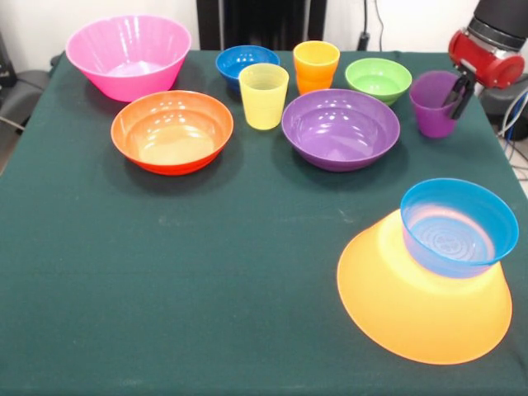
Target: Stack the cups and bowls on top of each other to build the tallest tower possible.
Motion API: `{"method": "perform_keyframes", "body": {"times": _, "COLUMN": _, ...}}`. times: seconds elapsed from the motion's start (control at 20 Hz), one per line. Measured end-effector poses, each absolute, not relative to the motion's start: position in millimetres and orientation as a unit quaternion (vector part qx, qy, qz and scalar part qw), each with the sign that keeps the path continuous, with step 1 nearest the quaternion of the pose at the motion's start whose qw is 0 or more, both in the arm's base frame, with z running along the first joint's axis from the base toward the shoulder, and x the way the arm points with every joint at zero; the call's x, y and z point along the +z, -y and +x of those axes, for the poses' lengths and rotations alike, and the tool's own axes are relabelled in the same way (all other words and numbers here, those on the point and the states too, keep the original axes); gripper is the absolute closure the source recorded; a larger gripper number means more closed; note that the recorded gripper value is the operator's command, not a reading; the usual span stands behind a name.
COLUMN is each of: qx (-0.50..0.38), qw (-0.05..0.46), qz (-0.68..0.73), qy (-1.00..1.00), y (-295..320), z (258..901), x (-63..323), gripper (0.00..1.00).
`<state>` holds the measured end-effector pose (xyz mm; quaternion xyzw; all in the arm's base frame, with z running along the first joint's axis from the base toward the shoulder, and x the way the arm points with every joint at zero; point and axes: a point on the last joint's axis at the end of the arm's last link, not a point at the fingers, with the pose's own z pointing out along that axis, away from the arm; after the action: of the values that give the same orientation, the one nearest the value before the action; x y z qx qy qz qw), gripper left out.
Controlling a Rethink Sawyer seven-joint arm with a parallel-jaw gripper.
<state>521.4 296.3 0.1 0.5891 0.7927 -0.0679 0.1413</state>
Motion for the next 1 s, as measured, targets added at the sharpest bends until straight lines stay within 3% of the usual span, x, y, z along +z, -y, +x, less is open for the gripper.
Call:
{"method": "perform_keyframes", "body": {"times": 0.65, "qx": -0.018, "qw": 0.086, "qz": 0.624, "qy": -0.776, "y": -277.5, "z": 564.8, "x": 23.9, "gripper": 1.00}}
{"method": "perform_keyframes", "body": {"times": 1.0, "qx": -0.082, "qw": 0.071, "qz": 0.534, "qy": -0.838, "y": -249.3, "z": 595.2, "x": 74.6, "gripper": 1.00}}
